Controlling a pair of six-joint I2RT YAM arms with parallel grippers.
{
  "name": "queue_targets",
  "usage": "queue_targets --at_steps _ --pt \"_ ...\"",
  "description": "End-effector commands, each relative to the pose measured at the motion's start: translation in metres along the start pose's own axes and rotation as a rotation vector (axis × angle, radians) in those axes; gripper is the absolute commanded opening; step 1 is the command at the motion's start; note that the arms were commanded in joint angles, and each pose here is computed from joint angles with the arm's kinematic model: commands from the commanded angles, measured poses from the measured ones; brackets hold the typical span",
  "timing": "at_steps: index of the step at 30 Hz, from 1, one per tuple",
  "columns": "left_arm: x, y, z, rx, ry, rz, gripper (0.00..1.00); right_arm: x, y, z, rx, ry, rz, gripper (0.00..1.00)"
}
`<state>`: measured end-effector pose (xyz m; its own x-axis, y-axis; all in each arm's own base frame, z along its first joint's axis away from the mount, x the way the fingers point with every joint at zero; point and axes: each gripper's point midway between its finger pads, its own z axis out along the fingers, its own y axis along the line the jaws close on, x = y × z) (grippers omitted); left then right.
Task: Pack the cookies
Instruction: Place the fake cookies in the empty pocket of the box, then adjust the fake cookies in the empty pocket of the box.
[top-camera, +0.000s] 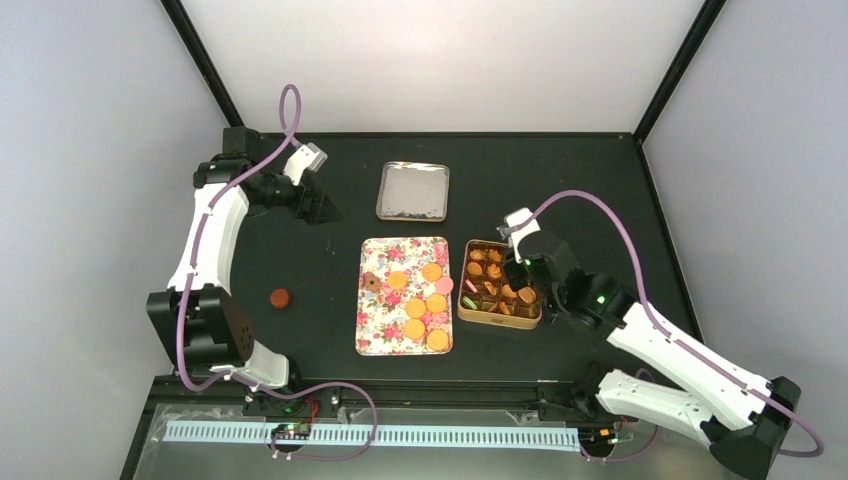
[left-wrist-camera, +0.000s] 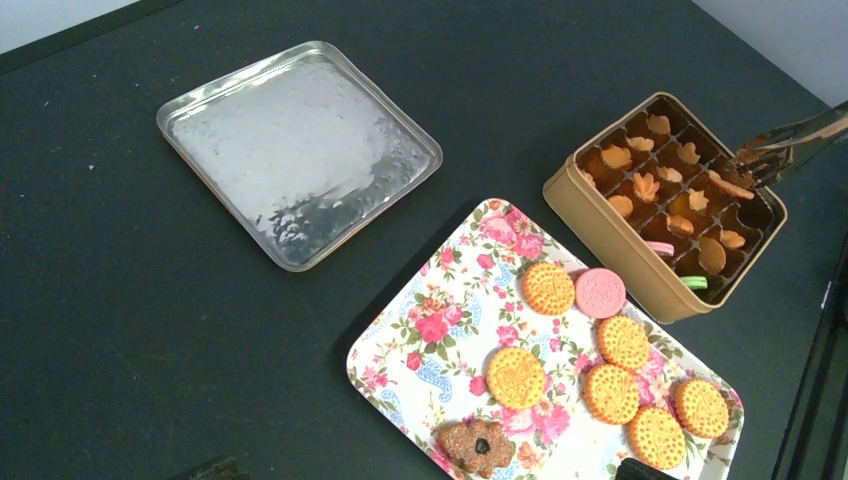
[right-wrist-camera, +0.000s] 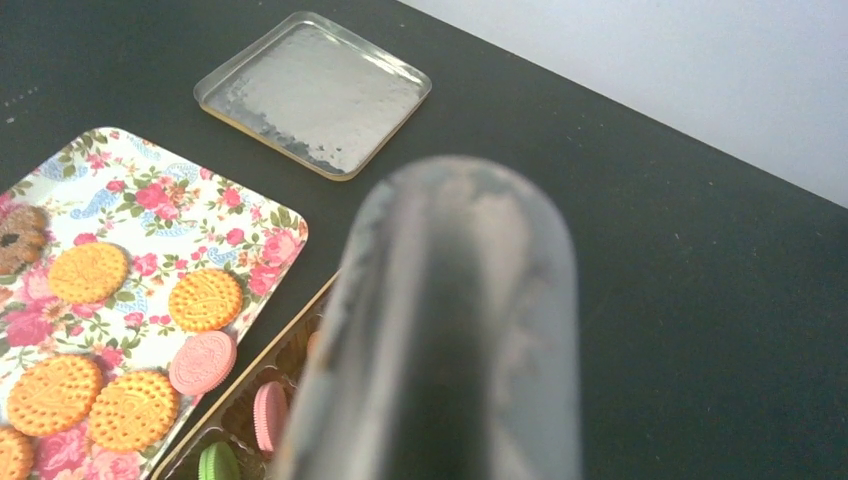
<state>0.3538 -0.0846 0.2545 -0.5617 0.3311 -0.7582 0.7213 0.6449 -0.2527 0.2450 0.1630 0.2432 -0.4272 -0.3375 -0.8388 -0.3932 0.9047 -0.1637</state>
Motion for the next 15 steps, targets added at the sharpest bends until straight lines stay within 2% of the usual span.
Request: queue_targets --at_steps 1,15 --pt "-0.019 -0.011 -0.017 -0.004 -0.051 0.071 0.99 -0.015 -0.001 0.007 0.028 -0.036 -0.028 0.28" --pt "-0.02 -0.016 -0.02 0.004 -0.051 0.091 0.99 0.005 0.012 0.012 -0.041 0.012 -0.05 0.32"
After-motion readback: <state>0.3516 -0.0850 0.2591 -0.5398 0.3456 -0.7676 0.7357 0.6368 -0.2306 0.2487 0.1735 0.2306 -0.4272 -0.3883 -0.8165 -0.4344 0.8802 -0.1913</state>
